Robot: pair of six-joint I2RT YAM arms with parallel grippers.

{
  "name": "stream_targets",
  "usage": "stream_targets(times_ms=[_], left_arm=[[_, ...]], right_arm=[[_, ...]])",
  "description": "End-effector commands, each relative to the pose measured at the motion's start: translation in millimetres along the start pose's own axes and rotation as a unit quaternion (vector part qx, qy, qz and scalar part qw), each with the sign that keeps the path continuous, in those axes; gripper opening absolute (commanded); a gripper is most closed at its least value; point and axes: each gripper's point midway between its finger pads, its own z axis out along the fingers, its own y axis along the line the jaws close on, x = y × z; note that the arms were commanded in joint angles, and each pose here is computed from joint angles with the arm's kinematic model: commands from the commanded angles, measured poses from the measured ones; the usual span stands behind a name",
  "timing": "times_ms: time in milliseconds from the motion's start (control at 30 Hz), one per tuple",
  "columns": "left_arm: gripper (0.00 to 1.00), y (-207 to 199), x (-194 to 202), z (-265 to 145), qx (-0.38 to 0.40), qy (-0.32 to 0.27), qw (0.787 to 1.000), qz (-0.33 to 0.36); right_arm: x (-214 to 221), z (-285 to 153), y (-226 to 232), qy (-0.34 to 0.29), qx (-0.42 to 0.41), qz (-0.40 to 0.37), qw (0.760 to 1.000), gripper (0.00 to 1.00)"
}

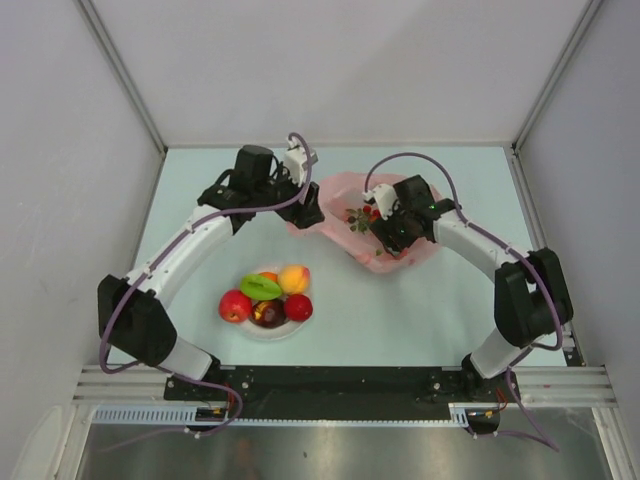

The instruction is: Take the fake fruits out of the plastic bag

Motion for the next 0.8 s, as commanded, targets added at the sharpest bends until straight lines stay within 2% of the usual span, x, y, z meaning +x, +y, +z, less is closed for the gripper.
stream_targets(times_ms=[0, 100, 233, 367, 467, 567, 600, 767], left_arm=[[0.49, 1, 18, -6, -0.02, 0.018, 1.0, -0.005], [0.0, -15, 21, -3, 0.015, 0.015, 1.0, -0.007], [0.0, -37, 10, 5, 0.064, 0.008, 0.998, 0.007], [0.0, -42, -11, 1, 0.083, -0.003, 0.996, 0.028], [0.0, -45, -52, -13, 0.076, -0.049, 0.993, 0.07], [0.0, -49, -68, -15, 0.088, -0.065, 0.991, 0.073], [0.0, -51, -69, -14, 0.093, -0.064, 0.991, 0.071], [0.0, -52, -57, 0, 0.114, -0.048, 0.99, 0.063]], right_arm=[[36, -39, -31, 0.021, 0.069, -0.002, 0.997, 0.68], [61, -46, -43, 0.043, 0.084, 0.011, 0.995, 0.67], [87, -53, -59, 0.076, 0.103, 0.017, 0.992, 0.67], [110, -55, -45, 0.124, 0.069, 0.018, 0.99, 0.61], [94, -68, -49, 0.078, 0.068, 0.036, 0.994, 0.59], [61, -76, -56, 0.008, 0.086, 0.044, 0.995, 0.64], [54, -74, -57, -0.002, 0.088, 0.044, 0.995, 0.68], [29, -45, -63, -0.008, 0.095, 0.015, 0.995, 0.75]])
